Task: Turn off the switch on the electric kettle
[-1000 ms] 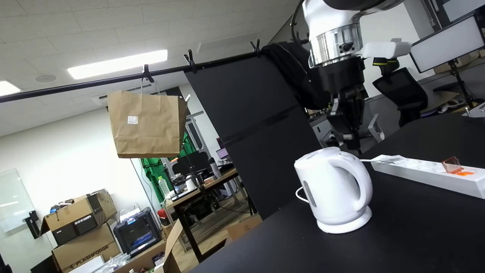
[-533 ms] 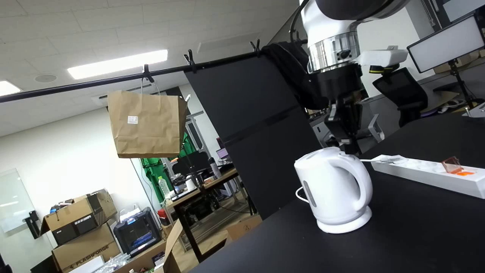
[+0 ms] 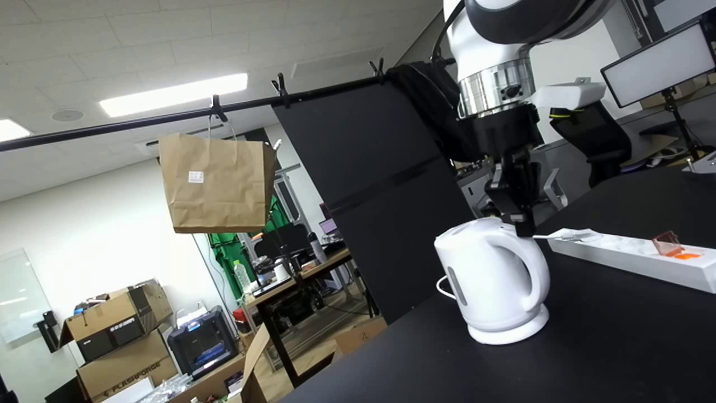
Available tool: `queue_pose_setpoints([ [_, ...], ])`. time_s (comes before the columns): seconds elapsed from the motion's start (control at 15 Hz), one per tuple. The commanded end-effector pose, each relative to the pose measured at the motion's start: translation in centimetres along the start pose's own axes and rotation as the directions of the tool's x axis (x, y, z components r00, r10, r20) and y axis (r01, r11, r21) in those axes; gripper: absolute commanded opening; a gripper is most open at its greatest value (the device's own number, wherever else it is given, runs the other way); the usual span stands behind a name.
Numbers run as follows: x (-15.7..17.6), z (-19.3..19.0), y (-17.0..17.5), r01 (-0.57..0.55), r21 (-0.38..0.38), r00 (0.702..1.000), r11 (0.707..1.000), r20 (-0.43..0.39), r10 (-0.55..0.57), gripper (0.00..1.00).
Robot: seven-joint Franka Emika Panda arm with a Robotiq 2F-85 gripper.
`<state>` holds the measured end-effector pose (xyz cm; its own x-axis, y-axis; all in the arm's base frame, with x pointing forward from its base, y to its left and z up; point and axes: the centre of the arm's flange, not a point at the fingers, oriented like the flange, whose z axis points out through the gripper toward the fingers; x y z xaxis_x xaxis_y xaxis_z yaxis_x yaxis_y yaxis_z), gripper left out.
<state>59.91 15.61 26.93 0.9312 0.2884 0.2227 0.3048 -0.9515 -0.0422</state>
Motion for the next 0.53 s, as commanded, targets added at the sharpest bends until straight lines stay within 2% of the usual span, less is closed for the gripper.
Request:
queue_pose_setpoints([
  [0.0, 0.89, 0.20, 0.37, -0.025, 0.005, 1.000, 1.000, 0.017, 0.025, 0.00],
  [0.47, 1.16, -0.14, 0.40, -0.042, 0.030, 0.998, 0.999, 0.041, 0.040, 0.00],
])
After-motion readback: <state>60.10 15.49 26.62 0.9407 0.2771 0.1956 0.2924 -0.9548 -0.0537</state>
